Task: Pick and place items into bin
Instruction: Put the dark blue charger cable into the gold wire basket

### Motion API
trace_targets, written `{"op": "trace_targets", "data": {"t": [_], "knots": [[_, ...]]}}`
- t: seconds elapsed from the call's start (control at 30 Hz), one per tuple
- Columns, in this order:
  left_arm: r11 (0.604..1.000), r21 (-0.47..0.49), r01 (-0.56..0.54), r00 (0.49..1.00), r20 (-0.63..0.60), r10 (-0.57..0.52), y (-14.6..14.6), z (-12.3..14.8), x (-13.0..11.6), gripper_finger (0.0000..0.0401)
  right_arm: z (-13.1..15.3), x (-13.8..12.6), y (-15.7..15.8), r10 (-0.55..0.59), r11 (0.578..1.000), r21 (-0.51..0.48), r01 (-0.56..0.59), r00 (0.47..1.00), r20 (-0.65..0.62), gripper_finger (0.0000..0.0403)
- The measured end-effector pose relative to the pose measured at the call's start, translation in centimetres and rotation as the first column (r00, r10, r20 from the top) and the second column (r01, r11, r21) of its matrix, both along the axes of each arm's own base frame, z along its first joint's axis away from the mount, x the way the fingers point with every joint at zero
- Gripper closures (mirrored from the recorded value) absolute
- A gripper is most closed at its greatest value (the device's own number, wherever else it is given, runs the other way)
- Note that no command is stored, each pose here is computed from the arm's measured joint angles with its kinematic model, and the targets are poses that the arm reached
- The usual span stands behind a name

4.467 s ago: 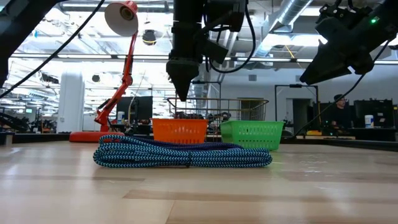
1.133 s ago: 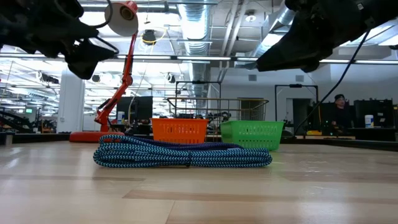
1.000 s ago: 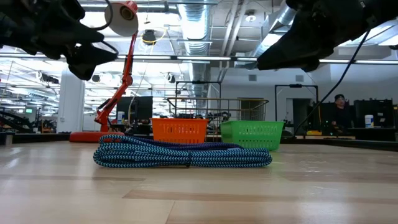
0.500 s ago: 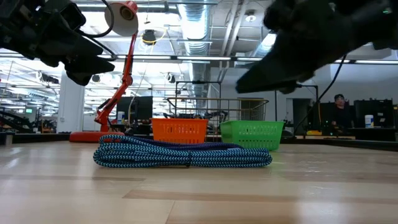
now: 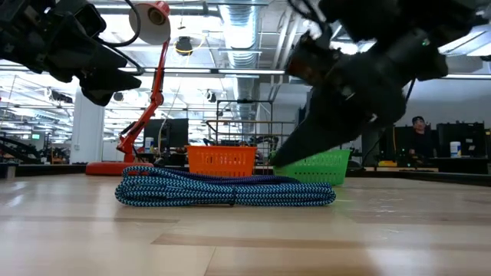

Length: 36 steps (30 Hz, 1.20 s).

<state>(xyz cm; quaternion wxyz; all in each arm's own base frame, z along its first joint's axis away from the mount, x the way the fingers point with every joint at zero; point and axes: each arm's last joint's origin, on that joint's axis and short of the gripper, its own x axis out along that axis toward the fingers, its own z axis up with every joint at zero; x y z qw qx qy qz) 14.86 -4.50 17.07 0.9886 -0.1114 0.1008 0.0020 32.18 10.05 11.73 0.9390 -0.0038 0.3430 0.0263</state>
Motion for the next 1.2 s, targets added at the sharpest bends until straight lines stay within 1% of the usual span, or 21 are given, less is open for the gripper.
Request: {"op": "trace_targets", "data": {"t": [0.1, 0.27, 0.5, 0.63, 0.73, 1.0, 1.2], "knots": [[1.000, -0.003, -0.001, 1.000, 0.000, 0.001, 0.0, 0.0, 0.0, 0.0184, -0.6, 0.4, -0.2, -0.011, 1.000, -0.018, 0.010, 0.999, -0.053, 0.0260], [1.000, -0.014, -0.003, 1.000, 0.000, 0.003, 0.0, 0.0, 0.0, 0.0184, -0.6, 1.1, -0.6, -0.027, 0.999, -0.026, 0.025, 0.997, -0.076, 0.0261], [1.000, -0.027, -0.005, 1.000, 0.000, 0.005, 0.0, 0.0, 0.0, 0.0184, -0.7, 1.0, -0.7, -0.028, 0.999, -0.035, 0.025, 0.995, -0.091, 0.0270], [0.999, -0.033, -0.007, 1.000, 0.000, 0.007, 0.0, 0.0, 0.0, 0.0184, -1.1, 0.7, -1.0, -0.058, 0.998, -0.046, 0.052, 0.988, -0.142, 0.0277], [0.999, -0.034, -0.007, 1.000, 0.000, 0.007, 0.0, 0.0, 0.0, 0.0184, -1.2, 0.7, -1.1, -0.073, 0.997, -0.040, 0.068, 0.986, -0.150, 0.0292], [0.998, -0.056, -0.010, 1.000, -0.001, 0.010, 0.0, 0.0, 0.0, 0.0184, -1.0, 0.8, -1.1, -0.082, 0.997, -0.015, 0.081, 0.988, -0.128, 0.0354], [0.998, -0.059, -0.010, 1.000, -0.001, 0.010, 0.0, 0.0, 0.0, 0.0184, -0.8, 1.0, -0.8, -0.074, 0.997, 0.013, 0.076, 0.992, -0.102, 0.0377]]}}
